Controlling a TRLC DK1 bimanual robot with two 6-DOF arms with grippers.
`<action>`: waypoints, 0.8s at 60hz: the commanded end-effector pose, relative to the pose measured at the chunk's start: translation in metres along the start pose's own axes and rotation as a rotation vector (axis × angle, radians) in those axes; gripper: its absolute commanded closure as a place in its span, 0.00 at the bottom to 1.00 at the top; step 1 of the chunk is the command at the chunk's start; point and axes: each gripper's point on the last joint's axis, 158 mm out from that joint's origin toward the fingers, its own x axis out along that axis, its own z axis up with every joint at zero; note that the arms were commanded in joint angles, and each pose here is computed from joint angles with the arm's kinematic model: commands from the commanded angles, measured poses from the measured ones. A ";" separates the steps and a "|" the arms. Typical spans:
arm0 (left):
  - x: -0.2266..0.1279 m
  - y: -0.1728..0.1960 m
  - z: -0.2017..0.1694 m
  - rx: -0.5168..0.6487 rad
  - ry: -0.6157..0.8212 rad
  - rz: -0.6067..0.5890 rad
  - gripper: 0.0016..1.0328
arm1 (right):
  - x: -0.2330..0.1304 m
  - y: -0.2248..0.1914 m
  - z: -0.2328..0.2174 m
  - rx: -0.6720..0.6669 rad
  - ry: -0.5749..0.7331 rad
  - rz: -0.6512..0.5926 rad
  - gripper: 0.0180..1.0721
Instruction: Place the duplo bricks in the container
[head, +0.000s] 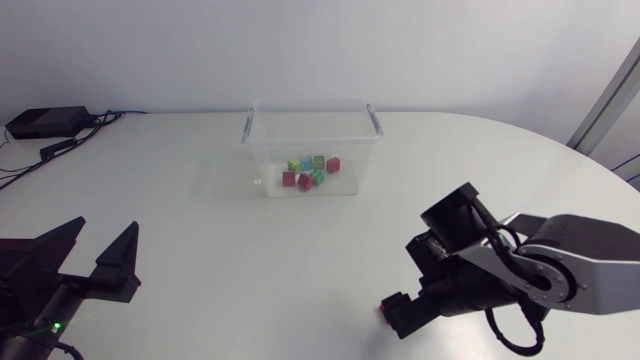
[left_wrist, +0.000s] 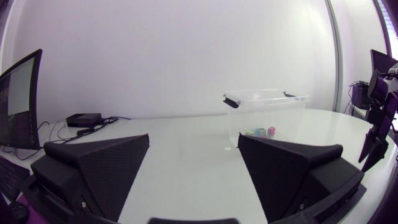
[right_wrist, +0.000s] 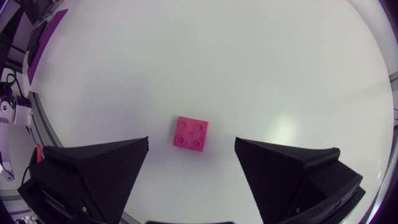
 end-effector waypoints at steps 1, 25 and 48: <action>0.001 -0.002 -0.004 0.019 -0.001 -0.006 0.03 | 0.005 0.002 -0.002 0.019 0.042 -0.005 0.05; 0.001 -0.002 -0.004 0.019 -0.001 -0.006 0.03 | 0.030 0.010 -0.012 0.012 0.171 -0.027 0.08; 0.001 -0.002 -0.004 0.019 -0.001 -0.006 0.03 | 0.047 0.006 -0.010 0.025 0.186 -0.069 0.34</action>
